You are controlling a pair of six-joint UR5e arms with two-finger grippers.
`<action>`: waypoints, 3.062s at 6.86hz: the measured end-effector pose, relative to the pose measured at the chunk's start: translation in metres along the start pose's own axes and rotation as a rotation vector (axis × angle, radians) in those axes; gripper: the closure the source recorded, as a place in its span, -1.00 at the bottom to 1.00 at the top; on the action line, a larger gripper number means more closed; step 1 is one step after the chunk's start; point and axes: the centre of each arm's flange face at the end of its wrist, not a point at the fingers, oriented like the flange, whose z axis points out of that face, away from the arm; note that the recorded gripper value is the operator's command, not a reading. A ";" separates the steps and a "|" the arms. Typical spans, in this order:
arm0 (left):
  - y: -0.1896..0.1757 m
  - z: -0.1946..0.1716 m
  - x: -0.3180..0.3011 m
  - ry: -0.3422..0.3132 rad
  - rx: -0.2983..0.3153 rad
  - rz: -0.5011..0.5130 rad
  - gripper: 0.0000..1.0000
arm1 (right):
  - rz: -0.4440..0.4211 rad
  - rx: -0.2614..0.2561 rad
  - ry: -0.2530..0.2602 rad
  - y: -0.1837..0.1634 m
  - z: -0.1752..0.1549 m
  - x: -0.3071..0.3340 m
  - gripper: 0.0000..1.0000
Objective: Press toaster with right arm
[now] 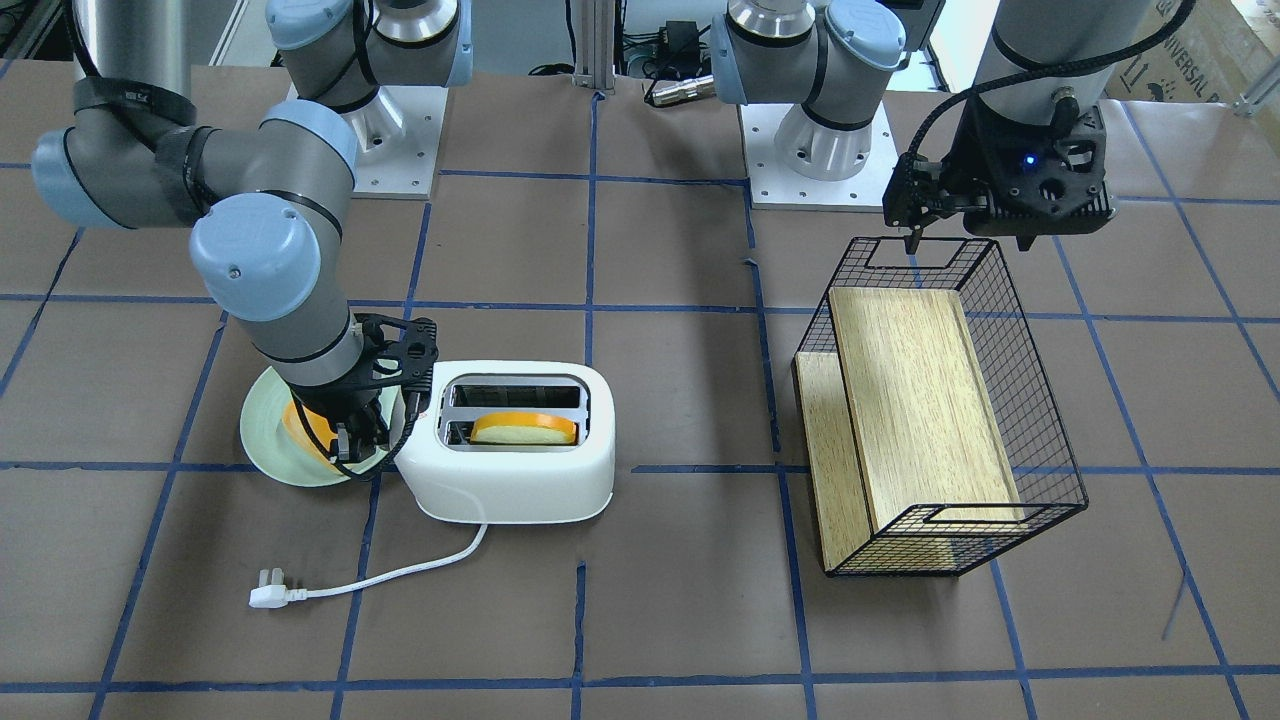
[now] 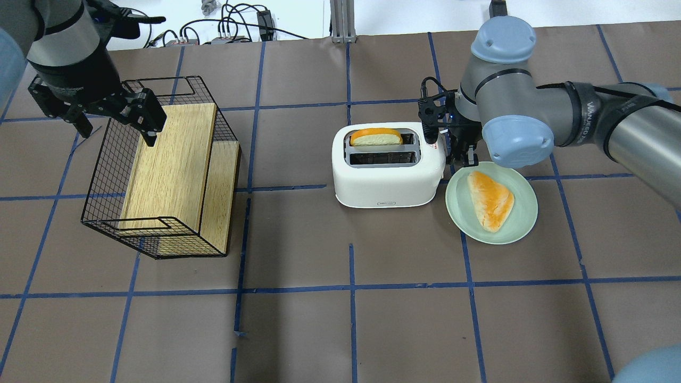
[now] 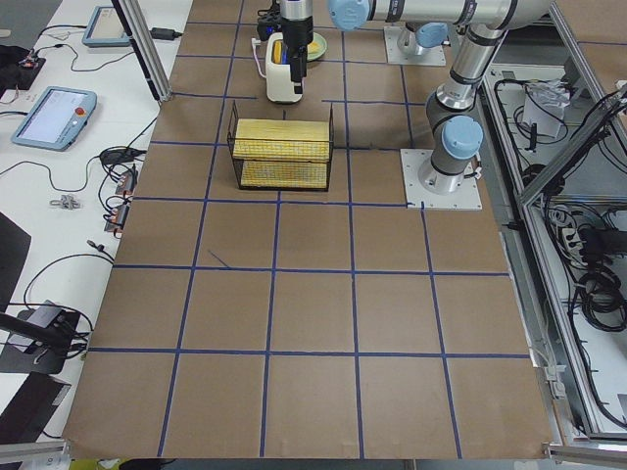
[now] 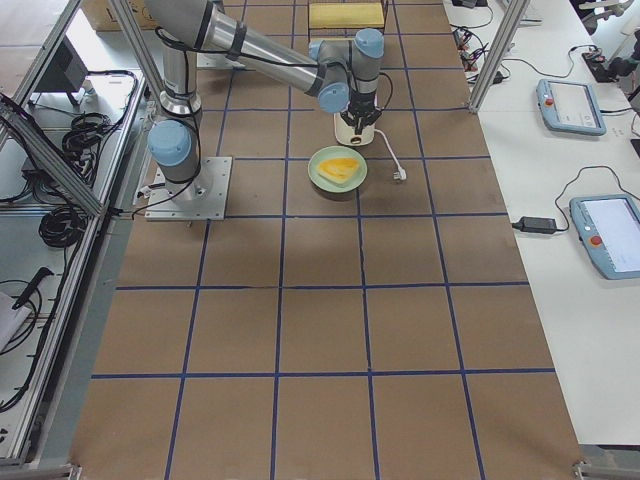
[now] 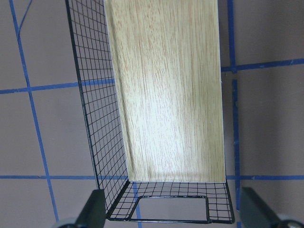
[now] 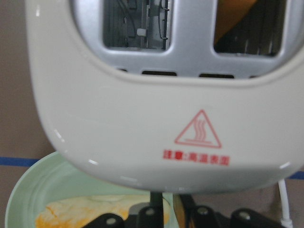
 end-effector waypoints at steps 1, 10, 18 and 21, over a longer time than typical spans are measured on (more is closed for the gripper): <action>0.000 0.000 0.000 0.000 0.000 0.000 -1.00 | 0.000 0.000 -0.004 0.000 0.005 0.002 0.55; 0.000 0.000 0.000 0.000 0.000 0.000 -1.00 | 0.519 0.031 0.098 -0.002 -0.151 -0.007 0.49; 0.000 0.000 0.000 0.000 0.000 -0.001 -1.00 | 1.618 -0.022 -0.051 0.005 -0.231 -0.018 -0.09; 0.000 0.000 0.000 0.000 0.000 0.001 -1.00 | 1.626 -0.010 -0.038 0.005 -0.231 -0.016 -0.27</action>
